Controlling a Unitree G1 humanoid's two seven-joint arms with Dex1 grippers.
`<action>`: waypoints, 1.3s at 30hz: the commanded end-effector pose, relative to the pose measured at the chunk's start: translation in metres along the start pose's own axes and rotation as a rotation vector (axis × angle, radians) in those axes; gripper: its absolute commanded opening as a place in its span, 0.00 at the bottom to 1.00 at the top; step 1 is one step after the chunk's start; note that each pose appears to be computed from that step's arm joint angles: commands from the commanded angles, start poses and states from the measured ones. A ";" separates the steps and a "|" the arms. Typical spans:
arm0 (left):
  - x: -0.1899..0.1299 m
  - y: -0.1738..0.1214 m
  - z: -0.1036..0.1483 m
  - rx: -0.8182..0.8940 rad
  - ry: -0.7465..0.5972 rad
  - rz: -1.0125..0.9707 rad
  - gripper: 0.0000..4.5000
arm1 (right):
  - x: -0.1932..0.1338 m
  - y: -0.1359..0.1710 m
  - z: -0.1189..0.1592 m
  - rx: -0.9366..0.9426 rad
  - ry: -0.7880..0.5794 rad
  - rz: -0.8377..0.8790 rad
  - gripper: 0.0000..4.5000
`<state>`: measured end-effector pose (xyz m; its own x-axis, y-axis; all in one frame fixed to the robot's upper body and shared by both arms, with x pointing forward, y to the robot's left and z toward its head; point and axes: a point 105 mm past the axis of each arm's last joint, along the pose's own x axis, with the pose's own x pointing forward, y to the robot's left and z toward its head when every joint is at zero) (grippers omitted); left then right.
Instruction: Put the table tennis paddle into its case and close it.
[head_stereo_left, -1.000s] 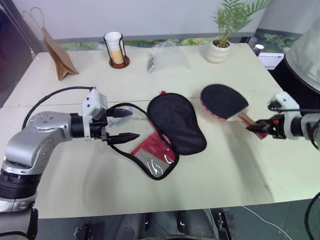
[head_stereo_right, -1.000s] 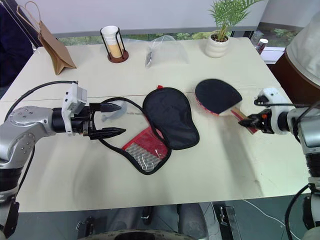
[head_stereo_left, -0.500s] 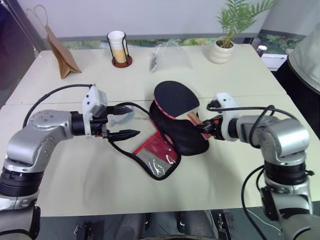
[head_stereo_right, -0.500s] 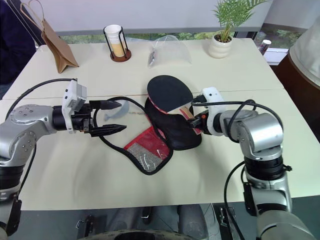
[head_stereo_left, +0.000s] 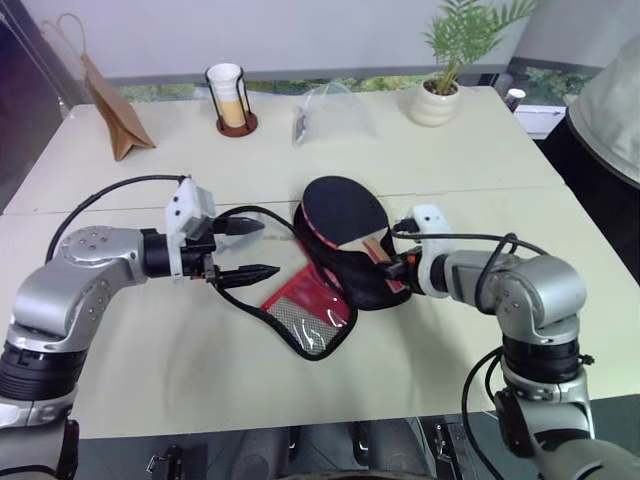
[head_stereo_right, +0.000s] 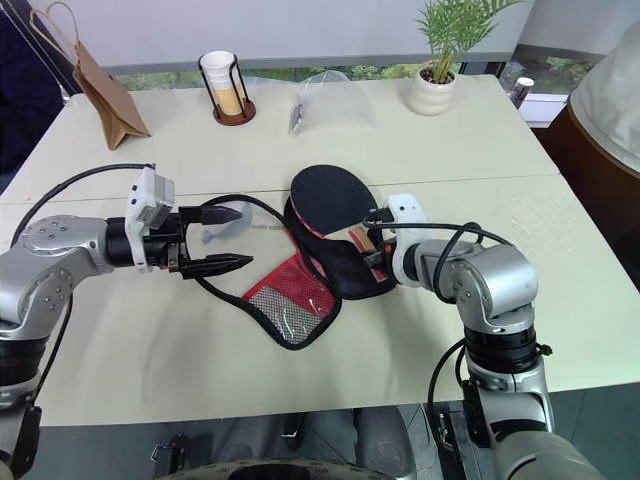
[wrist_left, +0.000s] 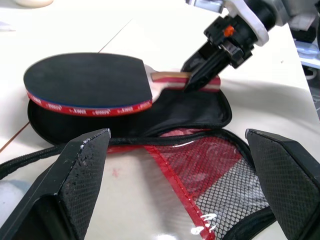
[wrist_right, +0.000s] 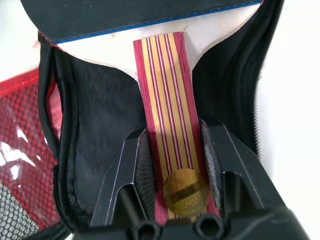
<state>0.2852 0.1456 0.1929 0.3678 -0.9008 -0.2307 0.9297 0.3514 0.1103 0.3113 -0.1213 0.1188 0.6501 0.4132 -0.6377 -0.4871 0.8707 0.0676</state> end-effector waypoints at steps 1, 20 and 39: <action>-0.007 0.000 0.011 0.056 -0.013 0.025 1.00 | -0.005 0.008 0.006 -0.019 -0.038 0.018 0.21; -0.062 0.018 -0.009 0.045 0.142 0.150 1.00 | -0.063 0.028 0.061 -0.280 -0.241 0.295 0.99; -0.092 0.045 -0.096 0.033 0.303 0.276 1.00 | -0.092 0.003 0.084 -0.565 -0.346 0.371 0.99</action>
<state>0.2883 0.2777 0.1189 0.5896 -0.6464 -0.4842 0.7917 0.5814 0.1879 0.2997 -0.1293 0.2249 0.4635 0.7875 -0.4062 -0.8855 0.4281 -0.1805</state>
